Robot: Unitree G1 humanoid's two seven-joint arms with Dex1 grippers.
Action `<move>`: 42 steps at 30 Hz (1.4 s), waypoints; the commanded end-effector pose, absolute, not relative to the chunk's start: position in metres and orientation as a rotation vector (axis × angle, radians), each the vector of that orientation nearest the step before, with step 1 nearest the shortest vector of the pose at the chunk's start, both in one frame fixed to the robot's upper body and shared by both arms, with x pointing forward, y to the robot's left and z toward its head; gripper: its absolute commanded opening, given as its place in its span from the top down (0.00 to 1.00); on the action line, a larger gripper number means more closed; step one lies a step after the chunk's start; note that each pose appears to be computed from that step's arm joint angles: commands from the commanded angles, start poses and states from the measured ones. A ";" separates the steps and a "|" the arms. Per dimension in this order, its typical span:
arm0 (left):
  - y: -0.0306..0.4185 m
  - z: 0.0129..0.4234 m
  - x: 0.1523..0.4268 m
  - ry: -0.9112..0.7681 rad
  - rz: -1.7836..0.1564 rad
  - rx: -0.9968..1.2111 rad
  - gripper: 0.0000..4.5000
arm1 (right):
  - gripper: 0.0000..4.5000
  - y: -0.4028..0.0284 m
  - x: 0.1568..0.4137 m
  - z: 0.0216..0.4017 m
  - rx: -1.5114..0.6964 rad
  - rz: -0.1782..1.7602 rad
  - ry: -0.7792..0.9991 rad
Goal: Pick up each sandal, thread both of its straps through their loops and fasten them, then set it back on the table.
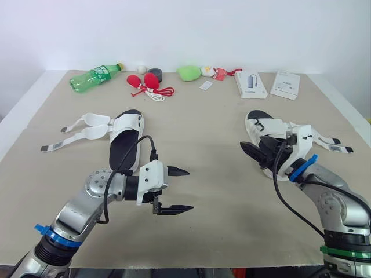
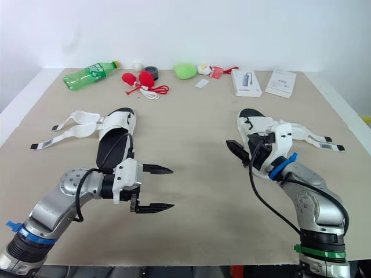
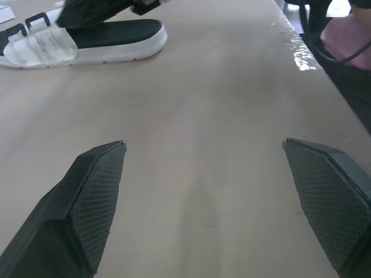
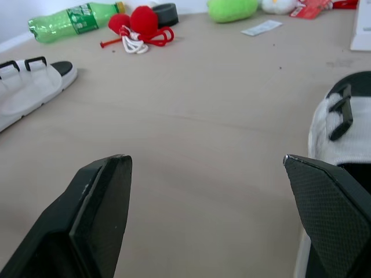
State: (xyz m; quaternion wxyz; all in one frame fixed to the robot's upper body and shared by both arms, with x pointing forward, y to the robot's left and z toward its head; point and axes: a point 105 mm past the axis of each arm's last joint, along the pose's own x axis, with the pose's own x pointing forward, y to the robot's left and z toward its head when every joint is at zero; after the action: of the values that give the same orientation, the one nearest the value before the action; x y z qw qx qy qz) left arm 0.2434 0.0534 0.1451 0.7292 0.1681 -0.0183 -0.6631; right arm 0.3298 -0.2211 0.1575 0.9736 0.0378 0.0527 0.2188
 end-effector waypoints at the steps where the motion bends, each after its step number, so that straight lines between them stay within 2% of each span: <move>1: 0.047 0.155 0.240 -0.079 -1.486 0.347 0.01 | 0.00 -0.236 0.330 0.168 0.064 0.359 0.095; 11: 0.034 0.171 0.252 -0.123 -1.376 0.196 0.01 | 0.00 -0.240 0.353 0.160 0.016 0.242 0.136; 24: 0.032 0.168 0.262 -0.142 -1.233 0.247 0.01 | 0.00 -0.236 0.386 0.157 -0.024 0.171 0.096; 27: 0.036 0.167 0.264 -0.136 -1.219 0.256 0.00 | 0.18 -0.230 0.392 0.157 -0.032 0.191 0.077; 28: 0.038 0.167 0.264 -0.135 -1.213 0.259 0.00 | 0.35 -0.228 0.393 0.156 -0.038 0.202 0.074; 30: 0.041 0.166 0.267 -0.132 -1.201 0.266 0.00 | 0.43 -0.223 0.396 0.156 -0.047 0.221 0.062; 31: 0.044 0.166 0.268 -0.131 -1.194 0.272 0.00 | 0.56 -0.221 0.397 0.156 -0.053 0.231 0.056; 34: 0.050 0.166 0.272 -0.127 -1.178 0.294 0.00 | 0.78 -0.213 0.399 0.157 -0.065 0.289 0.039; 35: 0.052 0.165 0.273 -0.125 -1.175 0.299 0.00 | 0.95 -0.210 0.399 0.157 -0.060 0.311 0.033; 36: 0.055 0.165 0.275 -0.122 -1.171 0.307 0.00 | 0.98 -0.208 0.399 0.157 -0.069 0.336 0.032; 42: 0.063 0.162 0.276 -0.107 -1.168 0.326 0.00 | 0.98 -0.208 0.396 0.150 -0.103 0.389 0.045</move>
State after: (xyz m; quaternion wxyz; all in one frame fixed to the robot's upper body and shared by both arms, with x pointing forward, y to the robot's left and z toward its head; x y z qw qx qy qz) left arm 0.2769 0.0589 0.1548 0.8208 0.1440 -0.0331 -0.5517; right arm 0.3947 -0.2055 0.1352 0.9807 -0.0360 0.0479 0.1862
